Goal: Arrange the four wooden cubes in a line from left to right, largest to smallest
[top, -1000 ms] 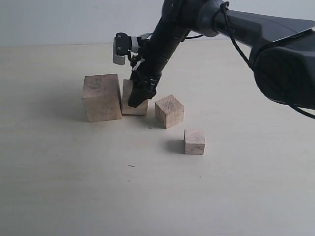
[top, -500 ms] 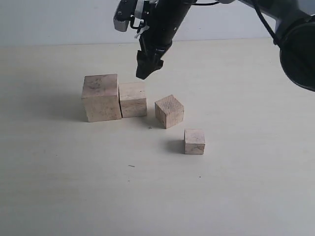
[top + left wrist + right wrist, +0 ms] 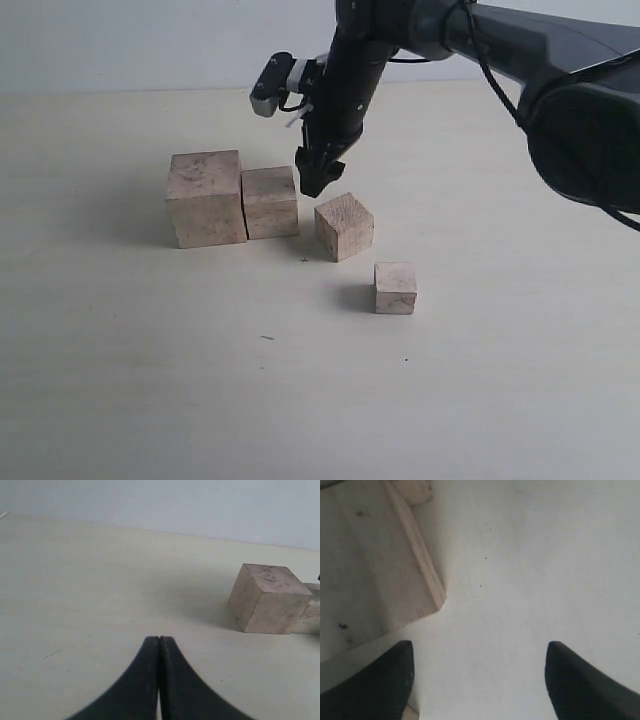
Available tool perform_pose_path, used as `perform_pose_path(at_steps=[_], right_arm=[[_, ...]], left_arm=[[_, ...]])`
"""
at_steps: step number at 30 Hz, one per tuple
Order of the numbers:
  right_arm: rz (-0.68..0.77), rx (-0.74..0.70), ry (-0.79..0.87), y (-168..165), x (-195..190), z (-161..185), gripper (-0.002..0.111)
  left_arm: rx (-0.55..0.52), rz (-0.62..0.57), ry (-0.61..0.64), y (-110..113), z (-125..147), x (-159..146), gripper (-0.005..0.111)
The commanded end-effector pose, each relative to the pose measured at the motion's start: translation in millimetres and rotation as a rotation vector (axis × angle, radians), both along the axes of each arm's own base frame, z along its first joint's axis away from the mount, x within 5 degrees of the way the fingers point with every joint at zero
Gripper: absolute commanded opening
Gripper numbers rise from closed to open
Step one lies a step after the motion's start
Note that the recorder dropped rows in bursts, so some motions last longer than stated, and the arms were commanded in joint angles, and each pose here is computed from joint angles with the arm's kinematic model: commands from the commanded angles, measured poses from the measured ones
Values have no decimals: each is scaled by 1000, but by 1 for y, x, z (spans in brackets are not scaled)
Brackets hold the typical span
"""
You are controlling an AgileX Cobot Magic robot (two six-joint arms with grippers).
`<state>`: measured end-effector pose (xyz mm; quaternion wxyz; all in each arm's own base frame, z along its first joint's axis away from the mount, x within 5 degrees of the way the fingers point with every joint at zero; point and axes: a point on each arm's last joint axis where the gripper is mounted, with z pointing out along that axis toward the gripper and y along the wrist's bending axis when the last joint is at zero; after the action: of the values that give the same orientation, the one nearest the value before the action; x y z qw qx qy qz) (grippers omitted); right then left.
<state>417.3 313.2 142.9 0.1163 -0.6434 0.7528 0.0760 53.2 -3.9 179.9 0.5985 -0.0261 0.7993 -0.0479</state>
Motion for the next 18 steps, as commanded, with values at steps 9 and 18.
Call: perform_pose_path(at_steps=[9, 18], right_arm=[[-30, 47, 56, 2, -3, 3, 69], [-122, 65, 15, -5, -8, 53, 69]], left_arm=[[-1, -4, -11, 0, 1, 0, 0], [-1, -4, -11, 0, 1, 0, 0]])
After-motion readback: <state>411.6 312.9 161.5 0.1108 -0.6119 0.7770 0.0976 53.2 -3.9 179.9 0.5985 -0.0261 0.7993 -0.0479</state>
